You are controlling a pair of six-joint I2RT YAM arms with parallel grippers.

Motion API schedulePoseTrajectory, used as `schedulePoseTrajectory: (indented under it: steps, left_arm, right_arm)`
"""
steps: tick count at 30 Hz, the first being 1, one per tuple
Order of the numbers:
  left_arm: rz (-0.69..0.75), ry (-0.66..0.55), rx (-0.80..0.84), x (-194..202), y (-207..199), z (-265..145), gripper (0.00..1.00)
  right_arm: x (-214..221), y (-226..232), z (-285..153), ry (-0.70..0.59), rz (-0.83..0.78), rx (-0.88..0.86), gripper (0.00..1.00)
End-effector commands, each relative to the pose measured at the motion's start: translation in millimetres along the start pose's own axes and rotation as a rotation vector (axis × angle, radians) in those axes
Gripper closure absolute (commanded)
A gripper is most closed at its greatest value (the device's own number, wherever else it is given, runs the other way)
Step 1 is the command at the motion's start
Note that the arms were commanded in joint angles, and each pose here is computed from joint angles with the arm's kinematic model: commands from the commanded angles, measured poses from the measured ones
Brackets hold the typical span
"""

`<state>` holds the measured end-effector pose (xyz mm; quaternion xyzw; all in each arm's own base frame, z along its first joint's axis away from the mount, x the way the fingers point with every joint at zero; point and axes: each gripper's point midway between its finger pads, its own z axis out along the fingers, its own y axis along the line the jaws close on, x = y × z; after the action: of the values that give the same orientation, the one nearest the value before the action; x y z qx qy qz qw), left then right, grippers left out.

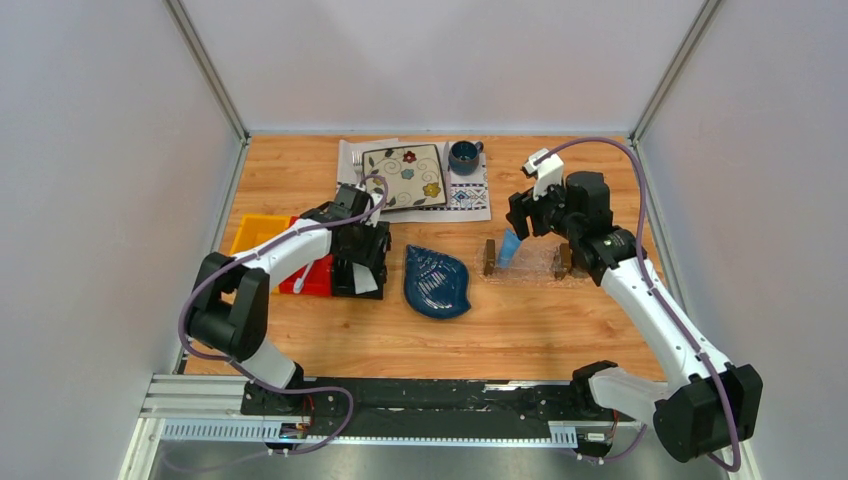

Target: Prepare toiletry sets of a toothbrush and toothpaste on the tray

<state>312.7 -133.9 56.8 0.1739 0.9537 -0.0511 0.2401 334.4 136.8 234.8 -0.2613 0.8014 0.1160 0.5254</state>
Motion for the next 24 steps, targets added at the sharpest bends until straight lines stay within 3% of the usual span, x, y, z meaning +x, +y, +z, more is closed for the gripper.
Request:
schedulePoseTrajectory:
  steps: [1,15,24]
  left_arm:
    - [-0.008,0.006,-0.044,-8.0,3.5,5.1,0.32]
    - [0.018,0.001,-0.016,-20.9,-5.5,17.3,0.34]
    - [0.046,-0.062,0.004,-36.1,-8.3,18.1,0.50]
  right_arm:
    - [-10.0,-2.4,1.9,-0.032,-0.025,0.013,0.30]
    - [-9.6,-2.3,1.3,-0.031,-0.027,0.011,0.30]
    - [-7.1,-1.1,3.1,-0.023,-0.025,0.003,0.30]
